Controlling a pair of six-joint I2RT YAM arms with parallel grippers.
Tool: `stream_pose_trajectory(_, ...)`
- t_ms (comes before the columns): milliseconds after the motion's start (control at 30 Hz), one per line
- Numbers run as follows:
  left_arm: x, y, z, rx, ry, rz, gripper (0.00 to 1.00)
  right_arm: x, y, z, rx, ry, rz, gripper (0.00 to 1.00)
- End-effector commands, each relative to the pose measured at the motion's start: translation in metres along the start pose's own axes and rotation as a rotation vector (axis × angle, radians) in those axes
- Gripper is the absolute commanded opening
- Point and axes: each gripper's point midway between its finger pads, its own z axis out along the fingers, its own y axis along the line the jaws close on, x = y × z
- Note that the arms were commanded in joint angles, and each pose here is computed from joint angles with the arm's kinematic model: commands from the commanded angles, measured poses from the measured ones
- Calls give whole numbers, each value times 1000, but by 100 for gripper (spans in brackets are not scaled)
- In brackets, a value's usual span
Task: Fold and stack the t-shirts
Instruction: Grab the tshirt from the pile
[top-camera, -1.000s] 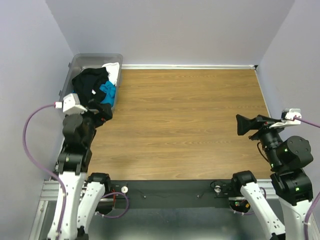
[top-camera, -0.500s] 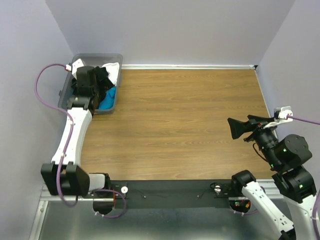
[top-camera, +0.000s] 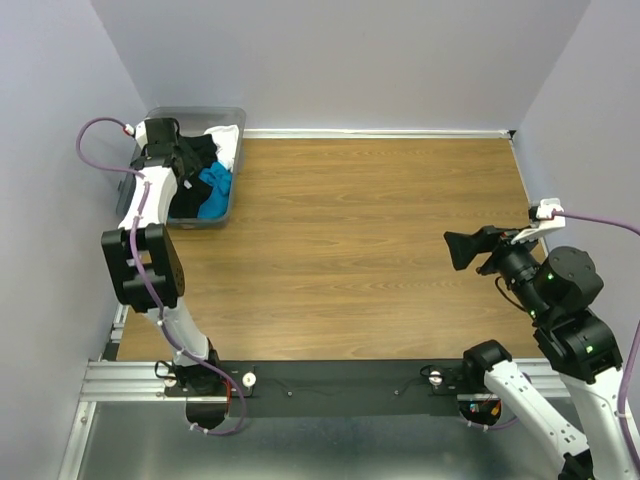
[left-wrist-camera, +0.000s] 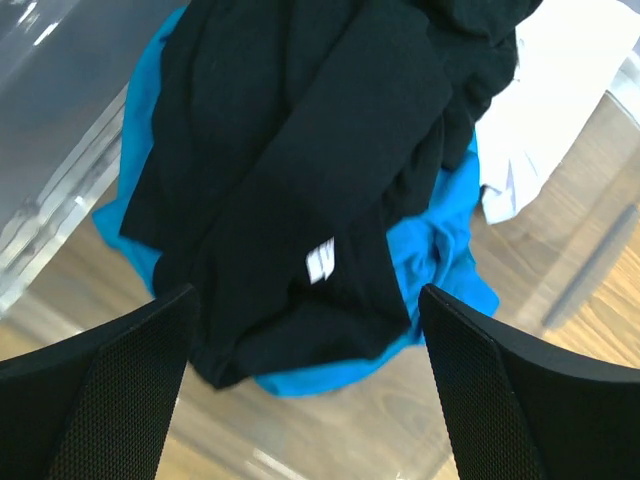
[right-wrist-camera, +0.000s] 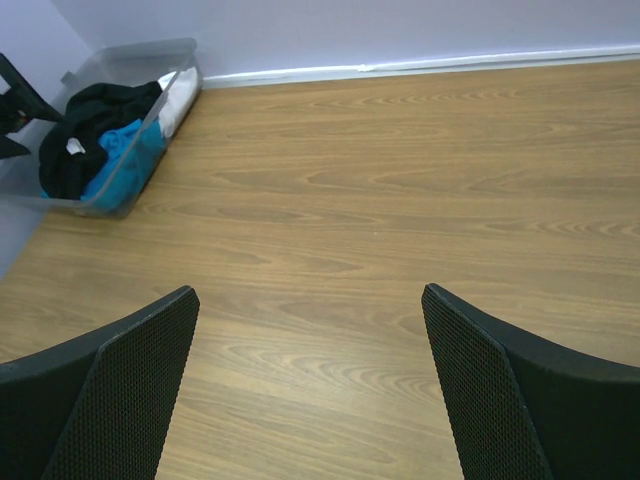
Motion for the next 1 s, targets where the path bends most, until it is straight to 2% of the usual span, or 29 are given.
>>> stream_pose_trajectory(0,-10,7,22,-42,-20,25,97,4,0,-4,3,1,46,100)
stream_pose_trajectory(133,-1,11,38,-64,7,62,84,9,0,-6,6,6,82,100)
stream_pose_trajectory(167,1,13,41,-69,11,74,72,10,-1,-7,11,5,93,100)
stream_pose_trajectory(200,2,13,42,-72,13,82,66,10,-1,-6,12,8,96,100)
stream_pose_trajectory(233,2,14,43,-78,10,87,49,11,-1,-7,11,10,99,100)
stream_pose_trajectory(300,0,15,42,-76,2,95,35,13,-1,-6,14,15,104,100)
stream_pose_trajectory(333,-1,15,41,-75,-5,106,18,13,-1,-6,14,15,106,100)
stream_pose_trajectory(400,-4,15,40,-70,-15,112,1,14,-2,-6,19,20,105,100)
stream_pose_trajectory(533,-22,4,20,-36,-52,110,0,12,-2,-7,21,16,112,100)
stream_pose_trajectory(667,-57,-27,-32,50,-151,104,0,11,-2,-6,23,17,110,100)
stream_pose_trajectory(767,-92,-87,-107,217,-271,105,0,10,-2,-4,27,24,103,100)
stream_pose_trajectory(867,-103,-134,-164,360,-332,116,0,9,-1,-1,24,31,93,100)
stream_pose_trajectory(900,-117,-150,-197,430,-382,107,0,8,-1,-1,24,31,91,100)
stream_pose_trajectory(967,-104,-193,-246,613,-387,136,0,7,0,0,23,32,84,100)
